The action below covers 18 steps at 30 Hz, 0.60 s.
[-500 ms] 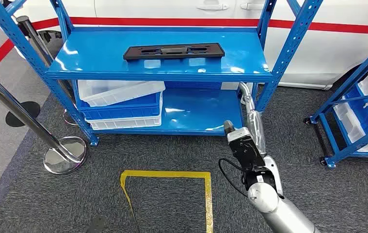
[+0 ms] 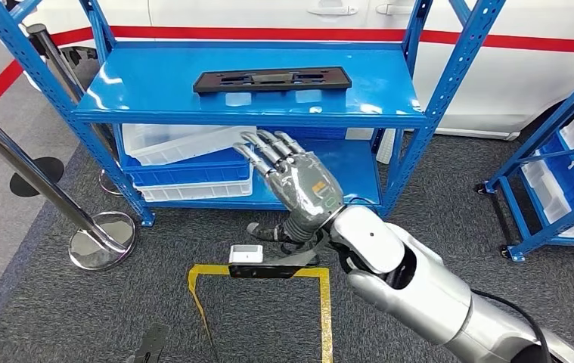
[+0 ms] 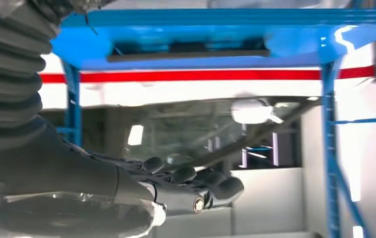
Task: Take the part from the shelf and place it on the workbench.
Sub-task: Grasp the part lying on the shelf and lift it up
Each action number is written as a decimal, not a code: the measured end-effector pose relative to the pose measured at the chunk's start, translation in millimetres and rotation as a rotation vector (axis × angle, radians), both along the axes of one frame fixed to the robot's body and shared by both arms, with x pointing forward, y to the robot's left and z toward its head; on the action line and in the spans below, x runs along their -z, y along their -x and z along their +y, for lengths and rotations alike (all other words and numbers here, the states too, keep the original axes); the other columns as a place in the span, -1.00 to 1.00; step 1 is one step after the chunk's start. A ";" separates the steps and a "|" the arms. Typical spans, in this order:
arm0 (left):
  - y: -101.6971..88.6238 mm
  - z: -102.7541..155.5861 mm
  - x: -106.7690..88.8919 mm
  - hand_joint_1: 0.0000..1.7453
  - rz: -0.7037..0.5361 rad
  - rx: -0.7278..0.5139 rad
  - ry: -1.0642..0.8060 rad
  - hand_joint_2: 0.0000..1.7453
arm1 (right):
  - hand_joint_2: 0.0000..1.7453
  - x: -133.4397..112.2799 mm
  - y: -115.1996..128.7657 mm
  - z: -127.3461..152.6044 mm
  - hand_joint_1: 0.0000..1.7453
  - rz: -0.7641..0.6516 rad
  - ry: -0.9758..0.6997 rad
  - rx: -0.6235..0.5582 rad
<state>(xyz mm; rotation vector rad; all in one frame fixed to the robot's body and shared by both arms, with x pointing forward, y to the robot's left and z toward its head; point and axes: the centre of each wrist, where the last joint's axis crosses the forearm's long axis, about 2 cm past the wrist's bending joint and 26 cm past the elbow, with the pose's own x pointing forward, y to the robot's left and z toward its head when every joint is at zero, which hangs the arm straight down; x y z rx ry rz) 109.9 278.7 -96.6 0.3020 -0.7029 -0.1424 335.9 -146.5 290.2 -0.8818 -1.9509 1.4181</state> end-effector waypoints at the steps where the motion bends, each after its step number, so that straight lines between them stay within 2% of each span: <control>1: -0.2 -0.1 0.0 -1.00 0.001 0.002 0.002 -1.00 | 1.00 -2.4 0.5 3.5 -1.00 -0.010 0.017 -0.014; 10: -1.2 -1.9 0.3 -1.00 0.015 0.032 0.089 -1.00 | 1.00 -24.5 5.2 34.2 -1.00 -0.094 0.198 -0.130; 18: -0.8 0.8 0.7 -1.00 -0.007 0.062 0.139 -1.00 | 1.00 -25.9 12.7 55.4 -1.00 -0.003 0.250 -0.237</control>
